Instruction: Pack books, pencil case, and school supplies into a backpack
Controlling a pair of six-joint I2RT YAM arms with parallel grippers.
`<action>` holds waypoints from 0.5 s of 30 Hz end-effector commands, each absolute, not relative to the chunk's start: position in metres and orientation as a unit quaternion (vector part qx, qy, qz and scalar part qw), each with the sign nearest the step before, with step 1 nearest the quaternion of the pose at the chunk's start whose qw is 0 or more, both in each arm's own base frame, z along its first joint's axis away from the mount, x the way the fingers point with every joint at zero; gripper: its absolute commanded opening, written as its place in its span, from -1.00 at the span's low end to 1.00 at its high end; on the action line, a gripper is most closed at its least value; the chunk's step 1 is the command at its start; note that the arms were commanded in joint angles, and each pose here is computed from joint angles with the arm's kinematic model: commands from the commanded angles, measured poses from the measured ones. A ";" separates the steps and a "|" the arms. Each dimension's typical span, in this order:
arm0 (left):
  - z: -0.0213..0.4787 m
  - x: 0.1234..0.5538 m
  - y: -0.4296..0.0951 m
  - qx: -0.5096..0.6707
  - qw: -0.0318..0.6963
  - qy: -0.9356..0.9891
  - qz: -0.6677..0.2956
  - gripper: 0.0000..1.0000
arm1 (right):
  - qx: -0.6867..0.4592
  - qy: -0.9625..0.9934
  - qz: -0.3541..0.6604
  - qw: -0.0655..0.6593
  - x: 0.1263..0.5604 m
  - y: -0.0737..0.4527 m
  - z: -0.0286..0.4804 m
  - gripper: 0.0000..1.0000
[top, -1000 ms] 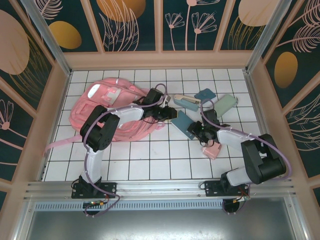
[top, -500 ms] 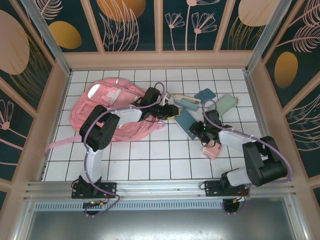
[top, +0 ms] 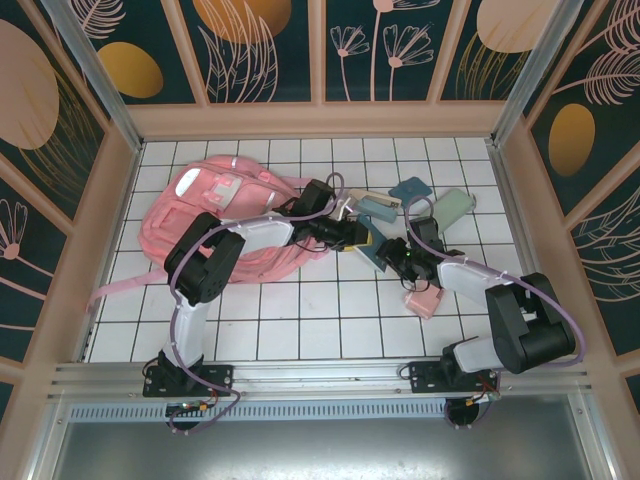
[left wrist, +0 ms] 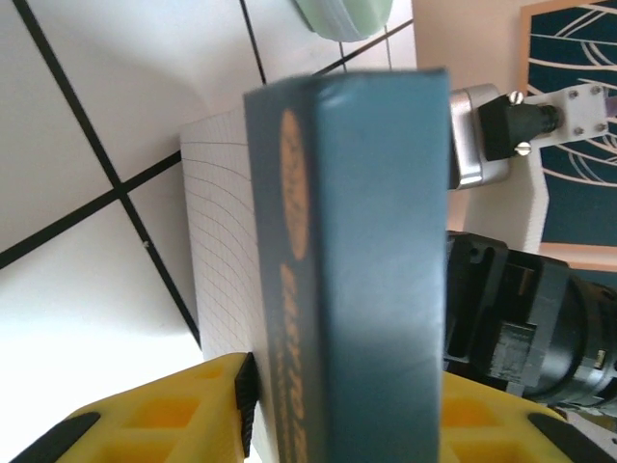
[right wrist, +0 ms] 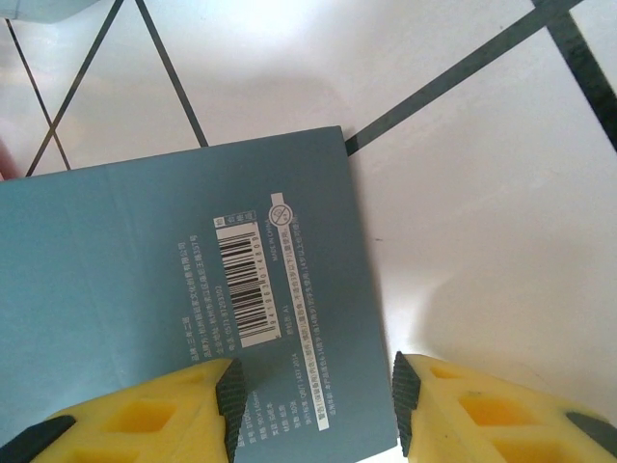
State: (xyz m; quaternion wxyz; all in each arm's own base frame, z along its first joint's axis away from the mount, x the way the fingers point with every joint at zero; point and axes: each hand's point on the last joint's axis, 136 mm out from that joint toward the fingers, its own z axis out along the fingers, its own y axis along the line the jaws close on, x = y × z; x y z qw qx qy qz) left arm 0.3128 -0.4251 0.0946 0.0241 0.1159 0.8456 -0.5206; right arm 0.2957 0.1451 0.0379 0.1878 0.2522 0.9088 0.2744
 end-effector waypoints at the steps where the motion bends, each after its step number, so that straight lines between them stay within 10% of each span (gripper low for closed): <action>1: 0.097 0.298 -0.435 0.162 0.021 0.843 -0.512 -0.31 | 0.237 0.914 0.275 0.180 0.291 0.149 0.033 -0.03; 15: 0.146 0.327 -0.410 0.146 0.092 0.848 -0.502 -0.99 | 0.222 0.898 0.301 0.234 0.307 0.137 0.080 0.31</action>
